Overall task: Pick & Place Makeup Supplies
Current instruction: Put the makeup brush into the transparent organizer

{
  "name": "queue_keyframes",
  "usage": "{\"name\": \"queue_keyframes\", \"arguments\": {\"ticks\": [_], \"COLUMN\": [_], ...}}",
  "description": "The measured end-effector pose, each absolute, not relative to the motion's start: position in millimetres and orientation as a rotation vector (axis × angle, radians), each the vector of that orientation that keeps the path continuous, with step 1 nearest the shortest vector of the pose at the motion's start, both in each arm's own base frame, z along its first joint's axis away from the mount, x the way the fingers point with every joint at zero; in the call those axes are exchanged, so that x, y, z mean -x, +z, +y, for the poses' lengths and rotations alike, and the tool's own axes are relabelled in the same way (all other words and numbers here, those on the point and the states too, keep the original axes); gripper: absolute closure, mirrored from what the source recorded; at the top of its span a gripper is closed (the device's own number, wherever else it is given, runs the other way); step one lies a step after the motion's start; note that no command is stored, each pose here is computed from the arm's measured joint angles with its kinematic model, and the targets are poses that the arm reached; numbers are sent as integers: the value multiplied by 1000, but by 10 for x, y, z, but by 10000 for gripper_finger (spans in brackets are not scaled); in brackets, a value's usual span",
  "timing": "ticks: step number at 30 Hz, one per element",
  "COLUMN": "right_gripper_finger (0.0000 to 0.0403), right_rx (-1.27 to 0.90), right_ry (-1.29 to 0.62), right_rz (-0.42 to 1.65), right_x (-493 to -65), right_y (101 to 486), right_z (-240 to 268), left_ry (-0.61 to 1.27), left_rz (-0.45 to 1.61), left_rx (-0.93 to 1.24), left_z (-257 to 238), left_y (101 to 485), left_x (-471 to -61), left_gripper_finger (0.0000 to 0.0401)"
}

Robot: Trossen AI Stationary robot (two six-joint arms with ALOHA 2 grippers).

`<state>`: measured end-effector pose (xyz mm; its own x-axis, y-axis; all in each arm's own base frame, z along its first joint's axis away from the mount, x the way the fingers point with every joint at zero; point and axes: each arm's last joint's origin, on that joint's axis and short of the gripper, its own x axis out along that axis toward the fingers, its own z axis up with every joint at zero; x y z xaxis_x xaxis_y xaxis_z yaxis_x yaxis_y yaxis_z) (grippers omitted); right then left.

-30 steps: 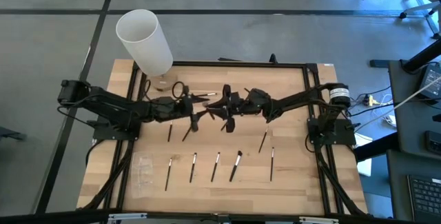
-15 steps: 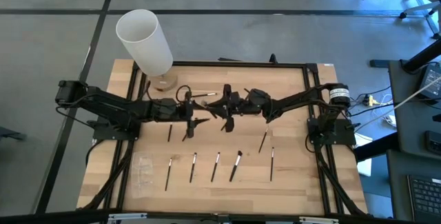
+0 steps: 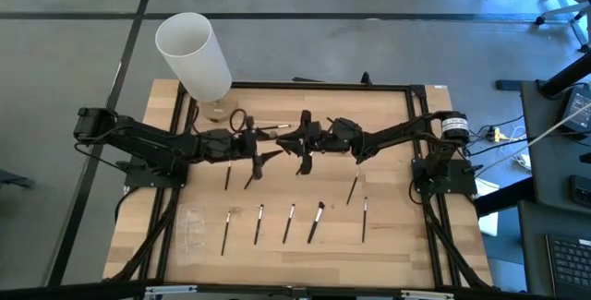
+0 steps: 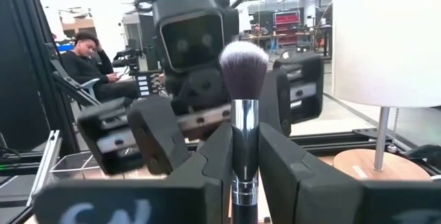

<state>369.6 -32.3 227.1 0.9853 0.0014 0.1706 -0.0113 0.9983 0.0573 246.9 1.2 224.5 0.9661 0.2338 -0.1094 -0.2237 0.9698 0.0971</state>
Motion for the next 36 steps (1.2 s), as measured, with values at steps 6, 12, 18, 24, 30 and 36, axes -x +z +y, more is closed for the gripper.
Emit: {"name": "queue_keyframes", "arguments": {"ticks": [6, 12, 18, 24, 30, 36], "right_gripper_finger": [338, 342, 336, 314, 279, 251], "right_rx": [-58, -58, -56, -84, -76, -103], "right_ry": [11, 26, 48, 47, 35, -104], "right_rz": [-171, -169, -167, -150, -106, 26], "right_x": [-3697, -3697, -3696, -3673, -3507, -3267], "right_y": [2271, 2270, 2268, 2304, 2590, 2800], "right_z": [-320, -314, -309, -308, -302, -316], "left_ry": [203, 209, 208, 224, 349, 338], "left_rz": [106, 105, 108, 175, 319, 393], "left_rx": [-83, -78, -73, -48, 15, 273], "left_z": [6, 8, 7, 2, -103, -320], "left_y": [2259, 2259, 2255, 2204, 2221, 2465], "left_x": [-2473, -2473, -2472, -2443, -2178, -1722], "left_gripper_finger": [221, 274, 336, 356, 347, 352]}}
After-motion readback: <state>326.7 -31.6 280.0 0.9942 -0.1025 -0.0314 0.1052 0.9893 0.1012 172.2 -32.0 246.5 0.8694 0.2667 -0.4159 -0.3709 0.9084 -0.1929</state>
